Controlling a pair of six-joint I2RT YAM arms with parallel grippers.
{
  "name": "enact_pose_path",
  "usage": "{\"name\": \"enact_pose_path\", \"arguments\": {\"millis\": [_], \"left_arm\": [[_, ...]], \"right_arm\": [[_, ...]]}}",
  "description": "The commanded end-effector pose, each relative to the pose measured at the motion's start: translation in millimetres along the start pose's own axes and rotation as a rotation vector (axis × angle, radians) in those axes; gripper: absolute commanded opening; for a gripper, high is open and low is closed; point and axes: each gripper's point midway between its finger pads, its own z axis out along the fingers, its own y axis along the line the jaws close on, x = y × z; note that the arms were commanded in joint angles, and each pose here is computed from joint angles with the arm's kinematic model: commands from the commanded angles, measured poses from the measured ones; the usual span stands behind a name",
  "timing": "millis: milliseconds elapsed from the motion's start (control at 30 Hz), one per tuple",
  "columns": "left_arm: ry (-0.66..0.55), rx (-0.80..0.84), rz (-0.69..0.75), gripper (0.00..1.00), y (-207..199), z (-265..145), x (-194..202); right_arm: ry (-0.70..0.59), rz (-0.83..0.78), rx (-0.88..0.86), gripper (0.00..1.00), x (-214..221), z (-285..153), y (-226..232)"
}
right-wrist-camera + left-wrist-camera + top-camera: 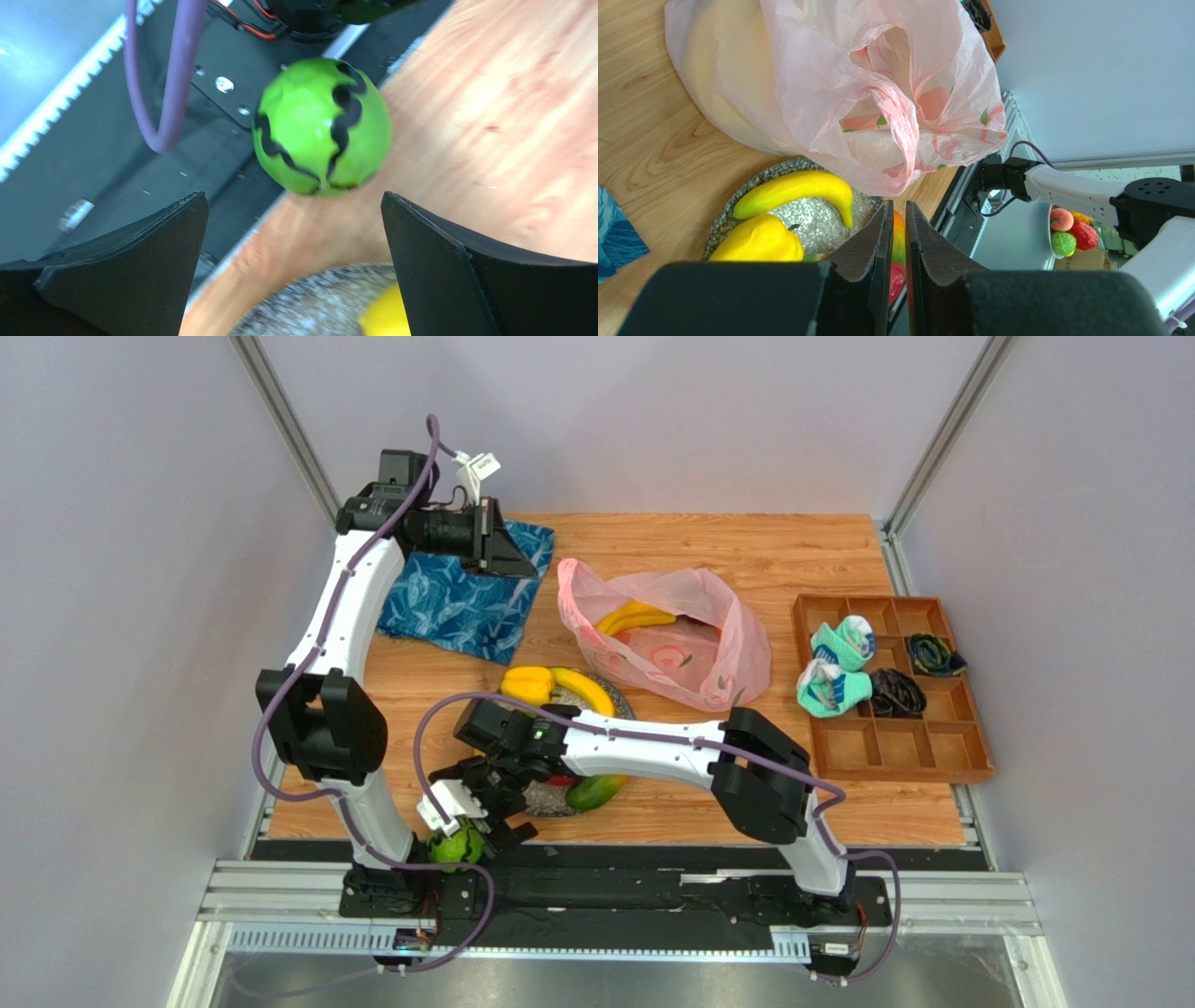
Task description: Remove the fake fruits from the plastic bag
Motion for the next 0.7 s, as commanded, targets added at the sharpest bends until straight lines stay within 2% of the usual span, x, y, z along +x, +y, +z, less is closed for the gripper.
{"name": "enact_pose_path", "arguments": {"millis": [0, 267, 467, 667], "left_arm": [[-0.025, 0.031, 0.060, 0.19, -21.9, -9.8, -0.9], [-0.015, 0.027, 0.046, 0.19, -19.4, -8.4, 3.8], [-0.019, 0.026, 0.045, 0.19, -18.5, -7.7, 0.5], [-0.018, 0.025, 0.039, 0.19, -17.4, -6.5, 2.3]], "right_arm": [[-0.011, -0.147, 0.085, 1.00, -9.9, -6.9, -23.5], [-0.071, -0.137, 0.039, 1.00, -22.4, 26.9, -38.8], [-0.030, -0.072, -0.043, 1.00, -13.9, 49.6, -27.2], [-0.063, -0.029, -0.063, 1.00, -16.7, 53.8, -21.8]]}}
